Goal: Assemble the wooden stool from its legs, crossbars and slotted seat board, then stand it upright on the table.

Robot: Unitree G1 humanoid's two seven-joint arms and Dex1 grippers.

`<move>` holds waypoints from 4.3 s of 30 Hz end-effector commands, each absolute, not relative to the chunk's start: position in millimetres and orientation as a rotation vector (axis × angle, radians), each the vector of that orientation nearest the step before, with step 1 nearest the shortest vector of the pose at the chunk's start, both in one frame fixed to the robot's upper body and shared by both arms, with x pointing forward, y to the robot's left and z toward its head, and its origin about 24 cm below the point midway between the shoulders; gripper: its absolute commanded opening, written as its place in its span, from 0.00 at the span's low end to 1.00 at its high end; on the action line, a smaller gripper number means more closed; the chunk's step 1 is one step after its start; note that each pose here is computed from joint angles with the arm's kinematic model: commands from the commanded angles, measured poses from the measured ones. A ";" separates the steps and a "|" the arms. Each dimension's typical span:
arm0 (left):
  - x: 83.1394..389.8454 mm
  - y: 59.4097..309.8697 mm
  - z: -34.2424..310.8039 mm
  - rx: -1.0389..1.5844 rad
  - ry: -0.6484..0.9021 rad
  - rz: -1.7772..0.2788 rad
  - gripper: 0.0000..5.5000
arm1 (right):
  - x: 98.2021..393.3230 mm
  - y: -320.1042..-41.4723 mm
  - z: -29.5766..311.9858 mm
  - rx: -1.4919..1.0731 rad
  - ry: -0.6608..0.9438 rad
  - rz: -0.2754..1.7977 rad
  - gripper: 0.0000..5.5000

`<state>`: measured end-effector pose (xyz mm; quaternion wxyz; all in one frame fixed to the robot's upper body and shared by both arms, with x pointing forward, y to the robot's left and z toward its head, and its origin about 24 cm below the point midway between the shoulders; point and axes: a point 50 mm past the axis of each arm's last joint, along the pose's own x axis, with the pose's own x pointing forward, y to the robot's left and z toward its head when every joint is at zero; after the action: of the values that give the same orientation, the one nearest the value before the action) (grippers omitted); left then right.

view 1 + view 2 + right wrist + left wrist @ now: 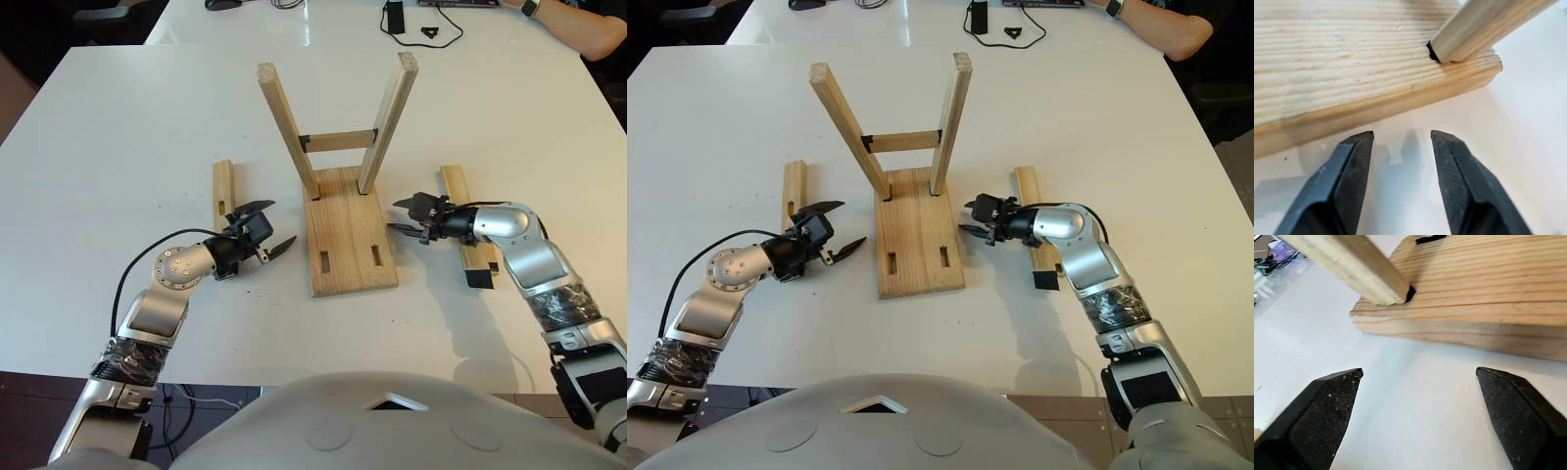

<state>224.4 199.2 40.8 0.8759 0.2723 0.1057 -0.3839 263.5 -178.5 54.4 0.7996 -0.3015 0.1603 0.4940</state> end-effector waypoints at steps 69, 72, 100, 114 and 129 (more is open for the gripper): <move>175.1 129.9 -1.9 0.452 0.250 -0.517 0.78 | 282.1 -263.6 50.3 -0.462 0.560 0.708 0.54; 175.3 132.8 -2.4 0.449 0.257 -0.496 0.78 | 292.6 -268.6 82.9 -0.352 0.467 0.712 0.54; 137.8 131.7 -15.0 0.411 0.347 -0.302 0.78 | 195.9 -316.4 71.6 -0.218 0.981 0.412 0.70; 147.9 132.5 -15.4 0.450 0.339 -0.342 0.78 | 233.3 -290.8 73.2 -0.313 0.780 0.407 0.70; 147.9 136.7 -17.4 0.464 0.355 -0.334 0.78 | 199.8 -285.5 51.9 -0.288 0.868 0.418 0.70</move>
<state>161.8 127.2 7.5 0.9590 0.2089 0.0918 -0.1682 208.1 -287.3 58.8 0.8860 -0.1409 0.3933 0.2011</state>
